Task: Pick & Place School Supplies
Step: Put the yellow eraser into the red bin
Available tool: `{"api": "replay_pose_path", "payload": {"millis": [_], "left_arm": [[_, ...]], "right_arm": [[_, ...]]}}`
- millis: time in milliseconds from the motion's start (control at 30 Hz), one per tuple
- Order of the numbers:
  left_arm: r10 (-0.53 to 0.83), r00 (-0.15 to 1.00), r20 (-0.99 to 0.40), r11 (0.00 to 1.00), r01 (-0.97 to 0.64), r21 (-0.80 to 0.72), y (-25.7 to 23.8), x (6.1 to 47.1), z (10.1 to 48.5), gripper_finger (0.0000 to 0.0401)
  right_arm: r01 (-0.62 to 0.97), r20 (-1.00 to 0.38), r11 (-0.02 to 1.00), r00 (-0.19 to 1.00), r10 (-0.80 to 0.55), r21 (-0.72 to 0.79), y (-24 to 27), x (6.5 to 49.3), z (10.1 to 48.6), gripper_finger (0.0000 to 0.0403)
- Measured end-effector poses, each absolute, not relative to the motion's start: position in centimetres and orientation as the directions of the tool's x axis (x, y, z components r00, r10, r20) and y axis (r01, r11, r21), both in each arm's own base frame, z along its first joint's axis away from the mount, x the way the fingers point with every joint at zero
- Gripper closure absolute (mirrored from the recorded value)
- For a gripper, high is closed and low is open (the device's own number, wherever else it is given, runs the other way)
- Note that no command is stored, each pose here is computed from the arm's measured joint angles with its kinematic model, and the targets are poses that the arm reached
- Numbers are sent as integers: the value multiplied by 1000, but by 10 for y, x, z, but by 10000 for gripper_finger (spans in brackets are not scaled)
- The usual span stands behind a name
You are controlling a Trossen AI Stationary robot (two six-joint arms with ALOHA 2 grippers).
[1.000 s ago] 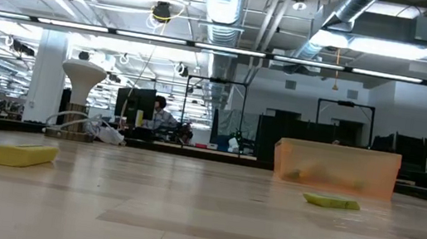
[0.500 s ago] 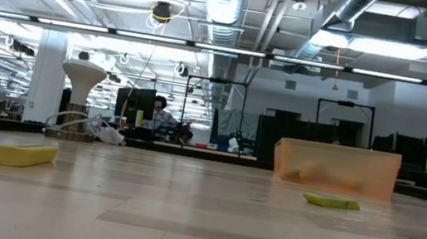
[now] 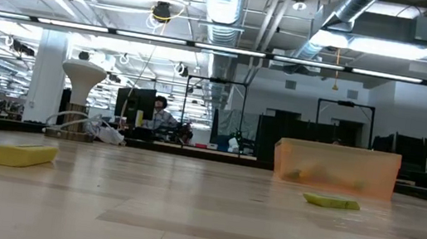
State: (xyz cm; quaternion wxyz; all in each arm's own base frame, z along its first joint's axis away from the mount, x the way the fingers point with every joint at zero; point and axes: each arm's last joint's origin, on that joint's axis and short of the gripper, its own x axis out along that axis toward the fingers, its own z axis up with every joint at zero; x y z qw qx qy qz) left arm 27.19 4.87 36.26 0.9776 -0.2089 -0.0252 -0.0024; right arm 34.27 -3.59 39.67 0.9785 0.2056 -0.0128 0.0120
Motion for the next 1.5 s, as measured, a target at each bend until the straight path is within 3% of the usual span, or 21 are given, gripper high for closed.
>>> {"api": "replay_pose_path", "payload": {"millis": [333, 667, 967, 1300, 1500], "left_arm": [[-6, 999, 51, 912, 27, -410, 48, 272, 363, 377], [-8, 998, 56, 912, 30, -410, 48, 272, 363, 377], [-13, 998, 55, 915, 34, -402, 48, 272, 363, 376], [-11, 999, 42, 936, 25, -352, 48, 271, 362, 262], [61, 996, -72, 938, -82, -337, 65, 251, 361, 189]], "right_arm": [[-17, 28, 920, 1000, 7, 393, -40, 342, 397, 260], [-10, 26, 939, 1000, 1, 344, -42, 341, 397, 380], [-28, 27, 954, 999, 20, 297, -41, 341, 397, 379], [-63, 27, 954, 998, 57, 293, -40, 341, 397, 379], [-54, 21, 954, 999, 50, 295, -41, 341, 396, 379]]}}
